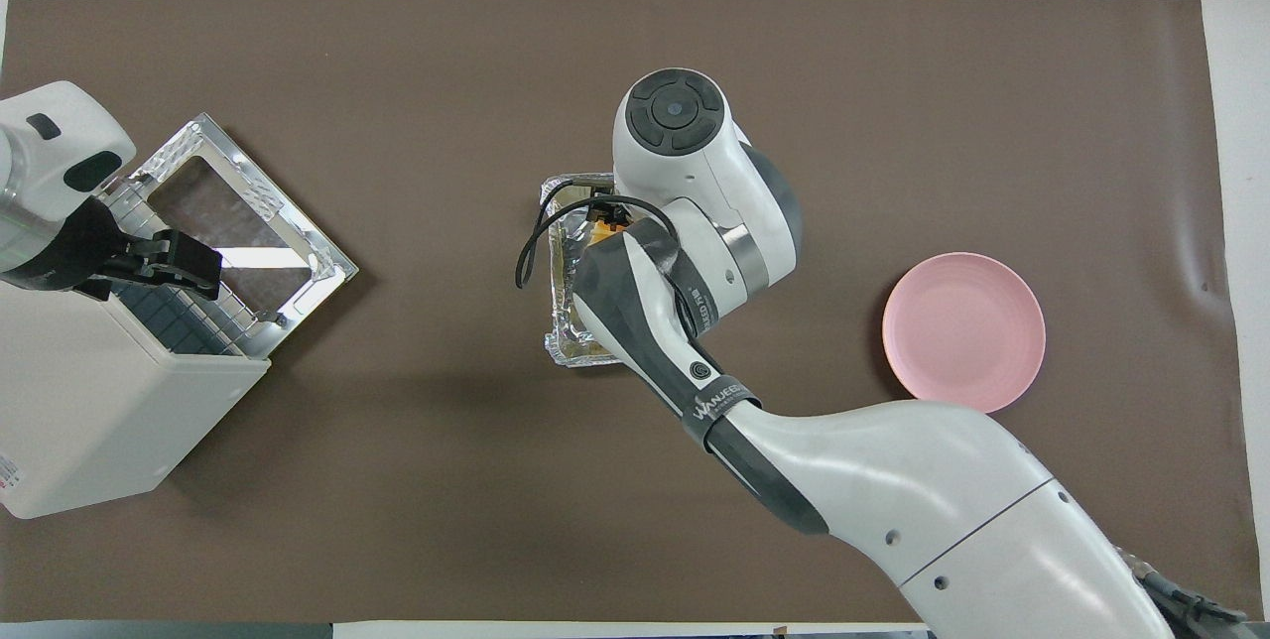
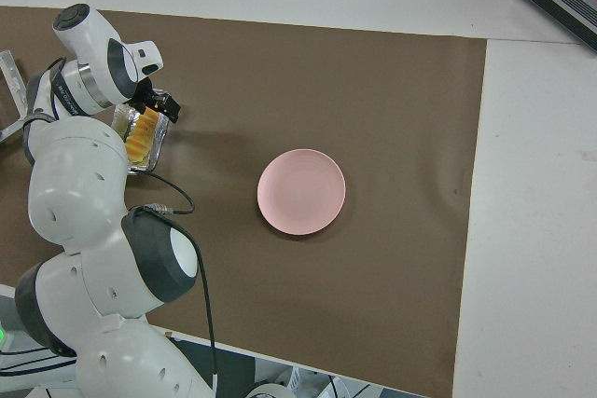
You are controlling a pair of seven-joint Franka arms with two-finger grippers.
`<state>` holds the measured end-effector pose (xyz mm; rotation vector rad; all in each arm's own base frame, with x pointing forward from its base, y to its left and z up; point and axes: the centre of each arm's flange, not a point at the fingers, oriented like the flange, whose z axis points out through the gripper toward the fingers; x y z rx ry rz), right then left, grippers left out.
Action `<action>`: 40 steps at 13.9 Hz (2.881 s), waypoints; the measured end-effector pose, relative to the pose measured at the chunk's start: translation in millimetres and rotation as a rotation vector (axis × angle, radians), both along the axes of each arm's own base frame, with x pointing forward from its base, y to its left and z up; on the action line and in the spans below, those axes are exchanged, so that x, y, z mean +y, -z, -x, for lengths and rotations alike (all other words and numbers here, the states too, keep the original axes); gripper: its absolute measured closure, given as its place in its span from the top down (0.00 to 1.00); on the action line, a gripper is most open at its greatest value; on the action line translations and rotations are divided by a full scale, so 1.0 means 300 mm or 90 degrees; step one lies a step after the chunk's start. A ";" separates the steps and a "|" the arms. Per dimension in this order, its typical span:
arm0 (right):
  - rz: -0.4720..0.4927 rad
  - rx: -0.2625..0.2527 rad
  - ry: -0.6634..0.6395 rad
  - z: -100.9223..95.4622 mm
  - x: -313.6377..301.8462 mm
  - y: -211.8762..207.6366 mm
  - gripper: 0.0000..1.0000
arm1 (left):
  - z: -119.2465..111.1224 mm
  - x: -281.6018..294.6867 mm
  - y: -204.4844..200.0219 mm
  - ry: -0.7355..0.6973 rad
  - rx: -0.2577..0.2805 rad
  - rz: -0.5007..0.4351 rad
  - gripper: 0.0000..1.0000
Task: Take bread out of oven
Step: 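Grasp the foil tray edge with the right gripper, then slide the foil tray toward the pink plate with the right gripper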
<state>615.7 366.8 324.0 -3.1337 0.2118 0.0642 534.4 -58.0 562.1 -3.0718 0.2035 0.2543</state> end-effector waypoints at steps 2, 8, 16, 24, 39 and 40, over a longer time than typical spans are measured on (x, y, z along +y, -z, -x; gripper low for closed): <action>0.000 -0.001 -0.002 0.014 -0.005 0.048 0.98 | 0.000 -0.001 -0.019 0.000 -0.006 0.001 1.00; -0.006 -0.011 -0.007 0.027 0.007 0.016 0.31 | 0.008 -0.009 -0.098 -0.012 -0.024 0.008 1.00; -0.003 -0.014 0.000 0.001 -0.022 -0.025 0.01 | 0.008 -0.016 -0.099 -0.015 -0.026 0.009 1.00; -0.017 -0.017 -0.034 -0.323 -0.775 -0.294 0.01 | -0.004 0.003 -0.115 -0.022 -0.047 0.012 1.00; -0.021 -0.032 -0.088 -0.435 -1.188 -0.047 0.10 | -0.004 0.010 -0.115 -0.025 -0.047 0.012 1.00; -0.021 -0.033 -0.089 -0.436 -1.187 -0.050 0.22 | -0.004 0.010 -0.115 -0.025 -0.047 0.012 1.00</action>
